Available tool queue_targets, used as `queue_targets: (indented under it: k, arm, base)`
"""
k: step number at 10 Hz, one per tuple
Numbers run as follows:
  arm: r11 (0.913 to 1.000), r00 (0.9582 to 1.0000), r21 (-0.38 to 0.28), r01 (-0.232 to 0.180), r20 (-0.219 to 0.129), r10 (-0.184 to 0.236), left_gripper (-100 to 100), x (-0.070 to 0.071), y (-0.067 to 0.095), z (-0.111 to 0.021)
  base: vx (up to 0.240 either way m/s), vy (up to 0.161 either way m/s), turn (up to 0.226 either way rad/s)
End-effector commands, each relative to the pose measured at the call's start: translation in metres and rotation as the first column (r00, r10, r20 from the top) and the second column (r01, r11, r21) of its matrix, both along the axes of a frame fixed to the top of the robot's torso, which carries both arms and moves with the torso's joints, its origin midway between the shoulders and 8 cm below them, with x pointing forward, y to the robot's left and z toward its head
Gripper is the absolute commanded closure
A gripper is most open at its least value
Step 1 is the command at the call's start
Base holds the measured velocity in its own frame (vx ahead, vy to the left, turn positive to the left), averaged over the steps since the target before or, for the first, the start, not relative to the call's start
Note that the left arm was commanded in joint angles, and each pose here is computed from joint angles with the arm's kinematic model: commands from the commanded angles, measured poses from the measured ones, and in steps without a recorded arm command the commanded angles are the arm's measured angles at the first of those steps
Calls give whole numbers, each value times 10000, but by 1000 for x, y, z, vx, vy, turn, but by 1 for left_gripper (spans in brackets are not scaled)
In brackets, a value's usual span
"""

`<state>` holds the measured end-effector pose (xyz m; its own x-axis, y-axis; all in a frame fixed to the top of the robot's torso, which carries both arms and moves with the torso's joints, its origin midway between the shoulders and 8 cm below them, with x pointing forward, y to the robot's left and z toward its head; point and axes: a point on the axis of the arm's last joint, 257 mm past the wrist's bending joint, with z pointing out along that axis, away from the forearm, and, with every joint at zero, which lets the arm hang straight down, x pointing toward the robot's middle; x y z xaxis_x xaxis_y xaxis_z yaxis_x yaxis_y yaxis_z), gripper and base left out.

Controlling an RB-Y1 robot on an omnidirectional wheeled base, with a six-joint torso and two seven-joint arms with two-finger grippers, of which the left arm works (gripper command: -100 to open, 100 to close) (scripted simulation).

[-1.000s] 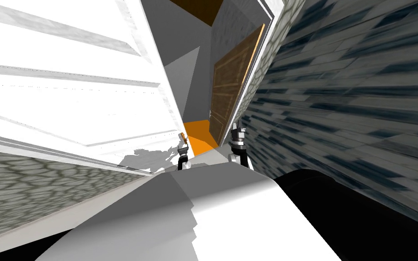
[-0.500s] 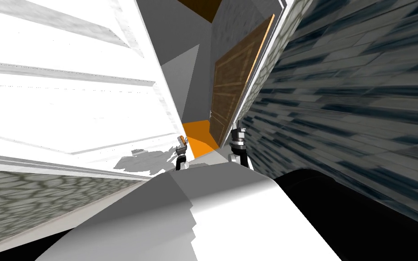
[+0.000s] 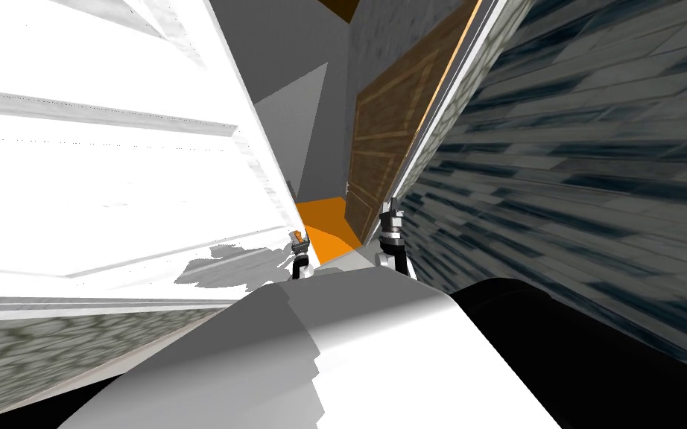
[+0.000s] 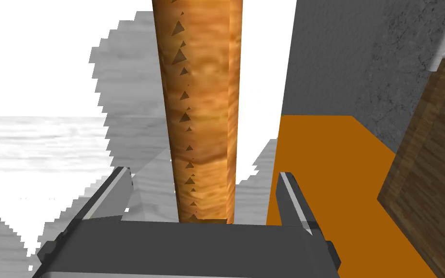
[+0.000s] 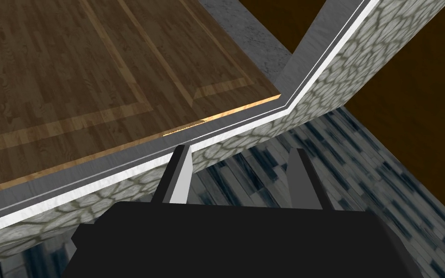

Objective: Push the door open

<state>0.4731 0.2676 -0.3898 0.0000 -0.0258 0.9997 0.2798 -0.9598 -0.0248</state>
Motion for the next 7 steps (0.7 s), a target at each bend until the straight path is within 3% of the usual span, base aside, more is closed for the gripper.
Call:
queue_targets:
  k: [1, 6, 7]
  arm:
    - [10000, 10000, 15, -3, -3, 3, 100, 0, 1, 0]
    - [10000, 10000, 15, -3, -3, 3, 100, 0, 1, 0]
    - [9998, 9998, 107, -186, 21, 186, 100, 0, 14, 2]
  base:
    - [-6, -4, 5]
    - [-6, -3, -5]
    - [101, -21, -9]
